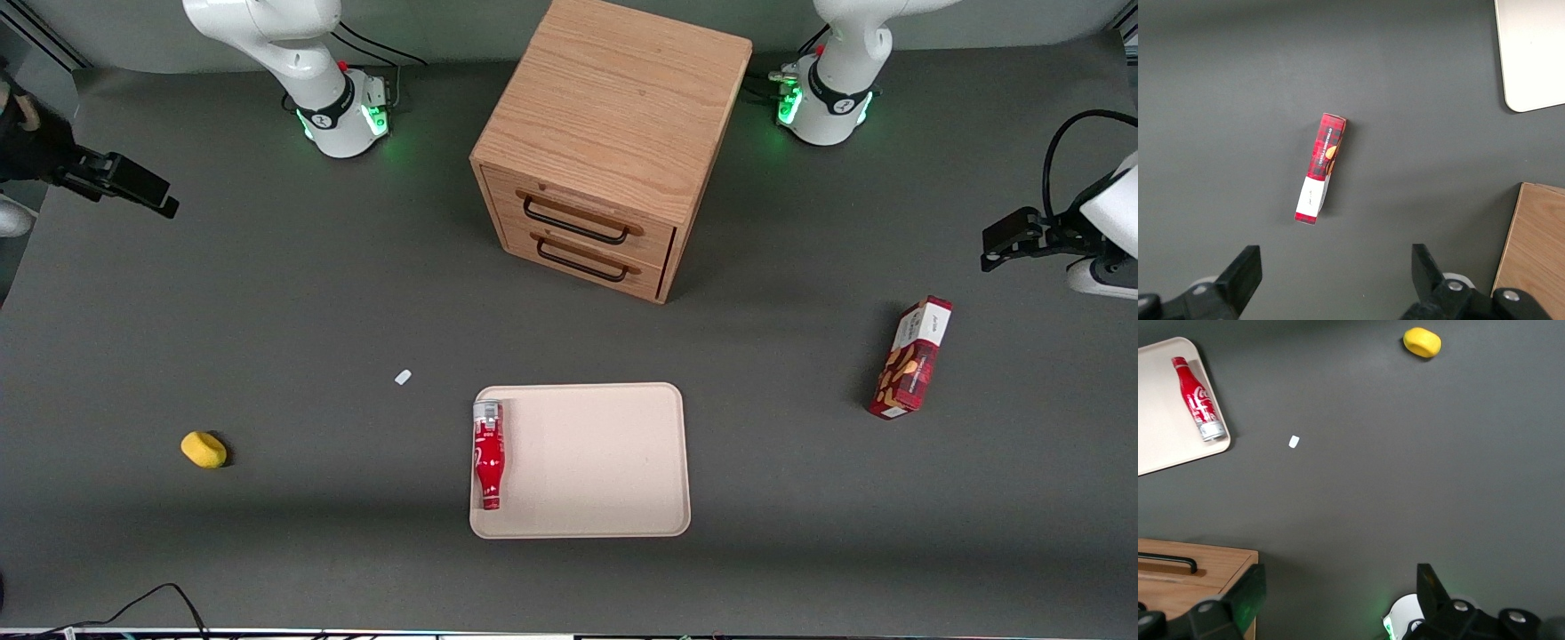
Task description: Place coke bottle on tray
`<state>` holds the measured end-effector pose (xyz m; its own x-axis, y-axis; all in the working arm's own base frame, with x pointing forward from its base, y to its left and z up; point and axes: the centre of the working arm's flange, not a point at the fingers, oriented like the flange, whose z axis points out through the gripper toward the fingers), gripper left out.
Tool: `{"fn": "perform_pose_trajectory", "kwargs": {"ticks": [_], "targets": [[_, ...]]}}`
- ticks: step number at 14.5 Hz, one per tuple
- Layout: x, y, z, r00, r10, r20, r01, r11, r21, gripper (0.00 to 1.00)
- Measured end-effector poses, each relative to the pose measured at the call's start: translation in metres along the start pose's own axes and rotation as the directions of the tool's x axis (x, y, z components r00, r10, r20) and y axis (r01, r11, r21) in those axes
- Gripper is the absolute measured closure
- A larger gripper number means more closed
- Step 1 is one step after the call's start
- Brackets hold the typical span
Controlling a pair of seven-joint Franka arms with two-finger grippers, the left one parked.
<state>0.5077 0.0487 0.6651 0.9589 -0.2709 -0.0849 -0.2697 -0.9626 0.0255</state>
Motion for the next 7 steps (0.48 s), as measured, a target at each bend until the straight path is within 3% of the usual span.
{"fn": "perform_pose_trajectory", "kwargs": {"ticks": [3,7], "targets": [[-0.018,0.004,0.025,1.000,0.001,-0.008,-0.001,1.000,-0.005,0.00],[-0.024,0.003,0.018,0.999,-0.010,-0.033,0.010,1.000,0.002,0.00]]}}
